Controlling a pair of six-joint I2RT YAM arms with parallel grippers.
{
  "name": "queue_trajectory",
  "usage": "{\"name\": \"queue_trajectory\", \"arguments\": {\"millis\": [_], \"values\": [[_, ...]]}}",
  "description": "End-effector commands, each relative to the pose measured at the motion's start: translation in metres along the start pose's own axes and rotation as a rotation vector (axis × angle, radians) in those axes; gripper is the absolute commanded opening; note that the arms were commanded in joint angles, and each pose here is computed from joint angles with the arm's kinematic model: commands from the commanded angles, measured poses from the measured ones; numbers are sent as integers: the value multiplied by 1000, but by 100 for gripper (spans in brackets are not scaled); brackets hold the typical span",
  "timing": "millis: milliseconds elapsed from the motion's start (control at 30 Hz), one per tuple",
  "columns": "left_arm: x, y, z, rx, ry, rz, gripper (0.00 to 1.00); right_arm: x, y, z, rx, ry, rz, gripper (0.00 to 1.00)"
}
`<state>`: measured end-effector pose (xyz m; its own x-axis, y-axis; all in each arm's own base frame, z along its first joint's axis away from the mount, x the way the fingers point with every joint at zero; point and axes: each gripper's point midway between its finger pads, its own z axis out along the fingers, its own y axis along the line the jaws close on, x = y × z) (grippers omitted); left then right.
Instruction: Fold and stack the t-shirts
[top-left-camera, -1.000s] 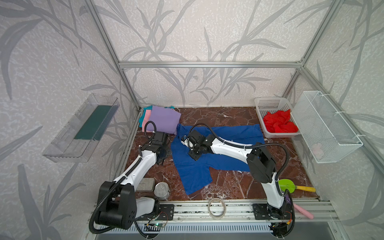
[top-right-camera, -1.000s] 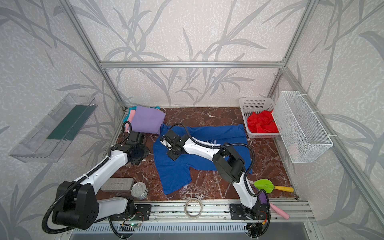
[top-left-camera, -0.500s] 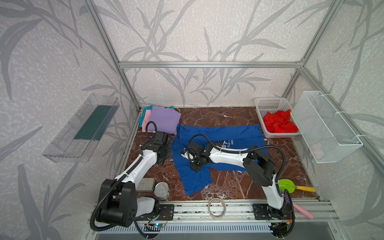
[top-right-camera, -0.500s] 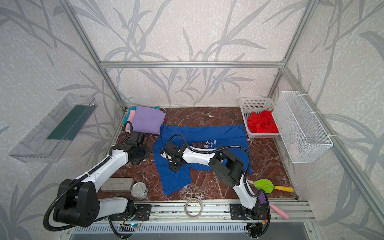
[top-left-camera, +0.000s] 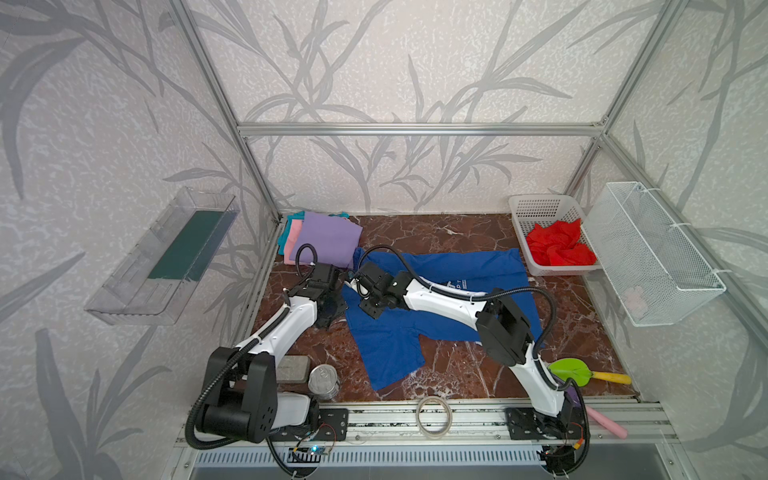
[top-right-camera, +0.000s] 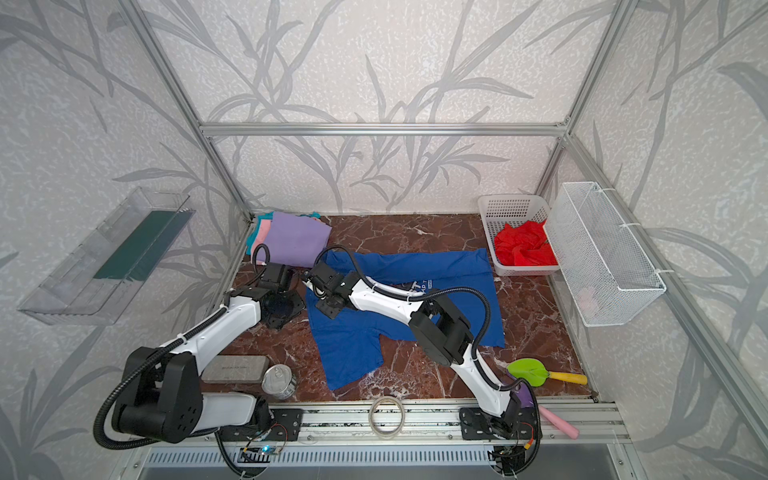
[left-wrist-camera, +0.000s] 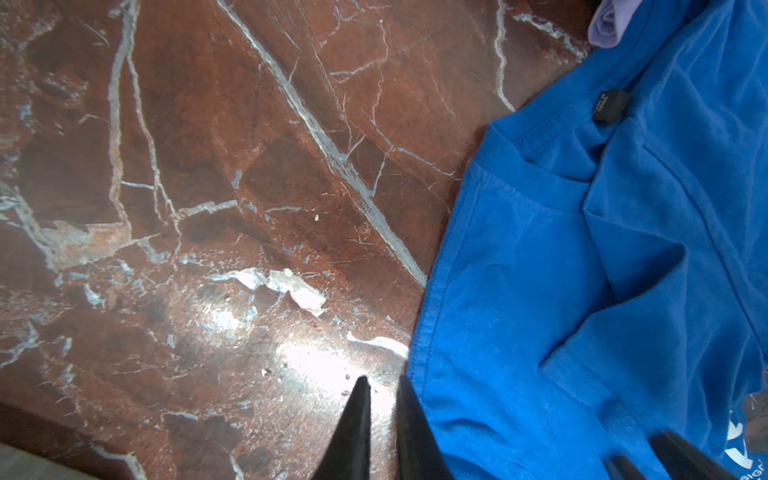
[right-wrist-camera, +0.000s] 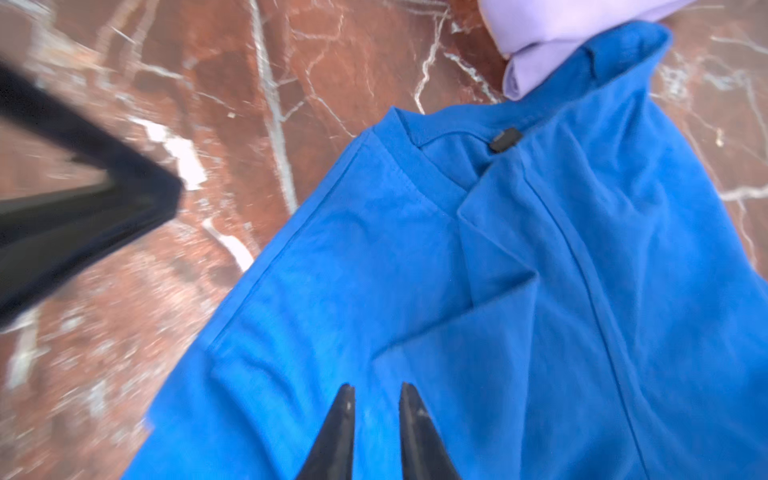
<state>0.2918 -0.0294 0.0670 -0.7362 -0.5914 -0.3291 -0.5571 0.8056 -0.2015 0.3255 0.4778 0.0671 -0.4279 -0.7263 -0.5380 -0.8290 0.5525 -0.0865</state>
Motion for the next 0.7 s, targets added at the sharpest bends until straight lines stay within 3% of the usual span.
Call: {"name": "queue_trajectory", "arguments": {"millis": [0, 333, 500, 667], "values": [[0, 5, -1, -25, -7, 12, 16, 32, -4, 22, 17, 126, -16, 25], [-1, 8, -3, -36, -15, 19, 17, 44, -9, 35, -3, 164, 48, 32], [-2, 6, -3, -31, -13, 20, 17, 41, -7, 31, -44, 156, 80, 15], [-2, 6, -3, -33, -10, 22, 17, 31, -7, 20, -87, 133, 103, 14]]}}
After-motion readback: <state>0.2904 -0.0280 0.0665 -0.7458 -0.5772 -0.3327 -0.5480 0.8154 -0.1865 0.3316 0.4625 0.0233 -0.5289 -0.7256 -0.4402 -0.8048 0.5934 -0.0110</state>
